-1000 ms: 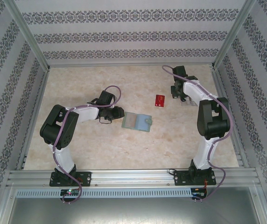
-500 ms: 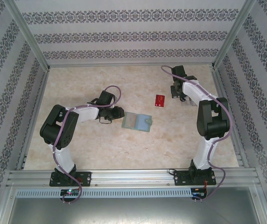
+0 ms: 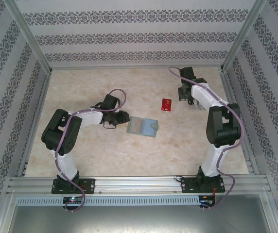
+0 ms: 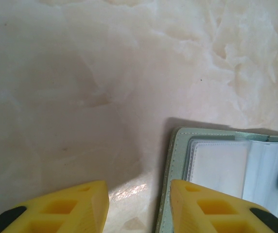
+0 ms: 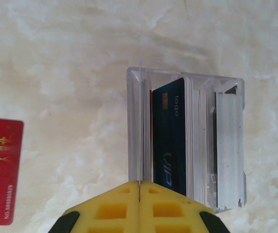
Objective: Put the credit cards into the card holder
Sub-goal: Pick up the credit card from the storage box, then insert the credit card into the card slot.
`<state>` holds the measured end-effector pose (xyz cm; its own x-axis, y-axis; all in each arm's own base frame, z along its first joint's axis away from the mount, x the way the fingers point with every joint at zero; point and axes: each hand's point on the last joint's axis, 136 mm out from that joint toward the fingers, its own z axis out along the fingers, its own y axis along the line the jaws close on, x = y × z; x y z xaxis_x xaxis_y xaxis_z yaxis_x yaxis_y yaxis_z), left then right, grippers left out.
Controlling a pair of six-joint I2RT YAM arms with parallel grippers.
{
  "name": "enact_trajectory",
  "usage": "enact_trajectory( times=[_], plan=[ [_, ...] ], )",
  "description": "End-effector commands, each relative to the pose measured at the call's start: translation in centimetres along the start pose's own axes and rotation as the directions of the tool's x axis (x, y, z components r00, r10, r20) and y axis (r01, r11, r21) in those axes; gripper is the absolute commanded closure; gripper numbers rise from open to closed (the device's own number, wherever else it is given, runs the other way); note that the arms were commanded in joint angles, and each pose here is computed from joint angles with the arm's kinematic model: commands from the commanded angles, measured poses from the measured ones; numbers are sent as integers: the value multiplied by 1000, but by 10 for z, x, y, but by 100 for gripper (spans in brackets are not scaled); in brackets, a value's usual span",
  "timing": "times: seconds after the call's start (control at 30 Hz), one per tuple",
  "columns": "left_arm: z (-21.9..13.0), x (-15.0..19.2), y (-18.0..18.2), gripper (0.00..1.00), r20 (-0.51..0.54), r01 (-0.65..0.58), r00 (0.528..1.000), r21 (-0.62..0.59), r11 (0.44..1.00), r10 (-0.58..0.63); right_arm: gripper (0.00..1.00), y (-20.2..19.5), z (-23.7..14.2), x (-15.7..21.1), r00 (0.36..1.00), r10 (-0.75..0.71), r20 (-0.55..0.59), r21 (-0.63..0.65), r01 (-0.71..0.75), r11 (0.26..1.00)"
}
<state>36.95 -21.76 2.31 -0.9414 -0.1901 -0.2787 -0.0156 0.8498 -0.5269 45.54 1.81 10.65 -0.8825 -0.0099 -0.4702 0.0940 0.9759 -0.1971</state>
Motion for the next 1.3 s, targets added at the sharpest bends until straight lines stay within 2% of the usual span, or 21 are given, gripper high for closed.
enact_trajectory(
  times=[0.0, 0.2, 0.4, 0.5, 0.6, 0.67, 0.8, 0.97, 1.13, 1.27],
  plan=[
    [26, 30, 16, 59, -101, -2, 995, -34, 999, -1, 99, -2, -29, -11, 997, 34, 64, -33, -32, 999],
    [25, 30, 16, 59, -99, -4, 995, -32, 999, 1, 100, 3, -63, -11, 990, 82, 113, -106, -70, 992],
    [26, 31, 14, 60, -102, -1, 995, -19, 1000, 0, 100, 32, -109, 10, 983, 124, 137, -331, -73, 941],
    [28, 32, 11, 59, -109, -3, 994, -4, 1000, 2, 100, 68, -122, 33, 987, 137, 87, -521, -72, 850],
    [27, 33, 10, 59, -106, -6, 994, -7, 1000, 5, 100, 102, -133, 58, 990, 141, -1, -698, -102, 709],
    [25, 32, 12, 59, -95, -6, 996, -20, 1000, 4, 100, 118, -137, 74, 989, 134, -56, -766, -129, 630],
    [26, 32, 8, 60, -91, -7, 996, -12, 1000, 6, 100, 143, -128, 111, 991, 44, -125, -798, -127, 589],
    [27, 35, 2, 60, -98, -28, 995, 3, 1000, 28, 100, 167, -110, 143, 968, 20, -250, -845, -228, 483],
    [25, 35, -3, 60, -95, -45, 994, 17, 999, 47, 100, 183, -96, 161, 947, -14, -321, -856, -284, 431],
    [24, 36, -9, 60, -100, -65, 993, 36, 997, 69, 100, 193, -94, 161, 936, -34, -350, -871, -312, 379]
  ],
)
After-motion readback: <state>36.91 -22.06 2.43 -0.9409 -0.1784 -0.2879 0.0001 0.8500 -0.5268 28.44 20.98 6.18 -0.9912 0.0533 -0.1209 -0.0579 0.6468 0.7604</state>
